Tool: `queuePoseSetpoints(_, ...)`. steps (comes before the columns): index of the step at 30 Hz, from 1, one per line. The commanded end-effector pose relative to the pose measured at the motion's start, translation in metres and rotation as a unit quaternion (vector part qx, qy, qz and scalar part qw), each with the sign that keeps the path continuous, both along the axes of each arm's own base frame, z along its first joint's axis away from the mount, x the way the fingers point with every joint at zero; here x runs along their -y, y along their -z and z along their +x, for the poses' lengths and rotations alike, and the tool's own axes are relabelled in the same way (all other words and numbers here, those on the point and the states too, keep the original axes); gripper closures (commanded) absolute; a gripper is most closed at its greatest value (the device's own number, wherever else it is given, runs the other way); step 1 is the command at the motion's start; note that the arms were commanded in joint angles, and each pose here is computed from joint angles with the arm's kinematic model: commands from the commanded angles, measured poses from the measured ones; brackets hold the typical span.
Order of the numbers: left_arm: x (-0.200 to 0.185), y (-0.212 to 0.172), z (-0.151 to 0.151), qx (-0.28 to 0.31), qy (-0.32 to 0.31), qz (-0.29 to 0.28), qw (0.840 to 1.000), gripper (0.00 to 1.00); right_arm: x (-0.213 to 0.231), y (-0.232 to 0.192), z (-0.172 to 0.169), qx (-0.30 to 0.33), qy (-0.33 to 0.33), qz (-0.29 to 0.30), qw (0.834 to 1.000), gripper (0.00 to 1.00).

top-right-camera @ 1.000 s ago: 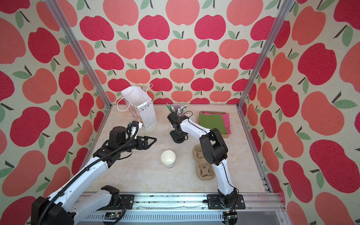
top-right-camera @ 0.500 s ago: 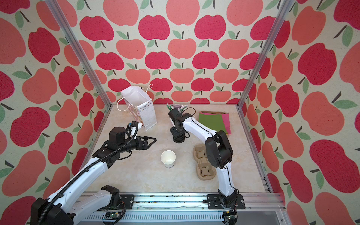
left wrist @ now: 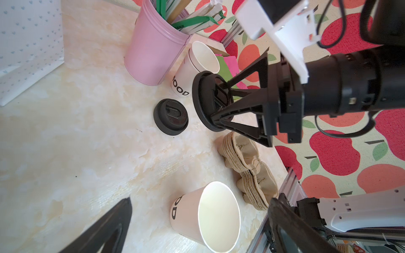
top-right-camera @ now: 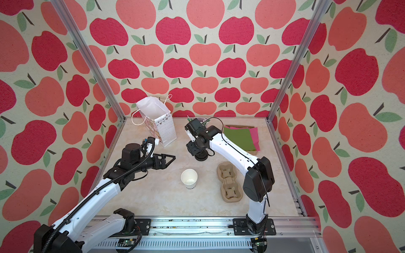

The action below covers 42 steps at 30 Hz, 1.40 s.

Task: Pack the takeout coffee
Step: 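Lift the black lid and carry it over the white paper cup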

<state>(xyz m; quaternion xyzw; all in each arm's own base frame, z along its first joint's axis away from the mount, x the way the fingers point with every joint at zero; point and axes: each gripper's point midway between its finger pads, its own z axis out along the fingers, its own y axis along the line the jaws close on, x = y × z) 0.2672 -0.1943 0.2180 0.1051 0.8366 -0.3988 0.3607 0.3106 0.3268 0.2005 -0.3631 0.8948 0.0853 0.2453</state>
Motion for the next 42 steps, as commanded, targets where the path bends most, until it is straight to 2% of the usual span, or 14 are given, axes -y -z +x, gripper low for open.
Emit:
queuePoseSetpoints(1, 0.0, 0.001, -0.001, 0.0, -0.003, -0.002, 1.0, 0.01, 0.005, -0.006, -0.032, -0.025, -0.029, 0.003, 0.999, 0.38)
queuePoseSetpoints(10, 0.003, 0.004, 0.0, -0.008, 0.002, -0.006, 1.0, 0.01, -0.001, -0.004, -0.084, -0.062, -0.066, 0.037, 0.995, 0.38)
queuePoseSetpoints(15, 0.004, 0.005, 0.0, -0.009, 0.003, -0.007, 1.0, 0.01, -0.005, 0.013, -0.105, -0.088, -0.073, 0.022, 0.993, 0.38)
queuePoseSetpoints(23, 0.004, 0.008, 0.0, -0.012, 0.003, -0.006, 1.0, 0.01, -0.003, 0.031, -0.122, -0.105, -0.08, -0.014, 0.991, 0.39)
queuePoseSetpoints(42, 0.005, 0.014, 0.0, -0.02, 0.002, -0.005, 1.0, 0.01, -0.002, 0.05, -0.143, -0.129, -0.105, -0.056, 0.985, 0.39)
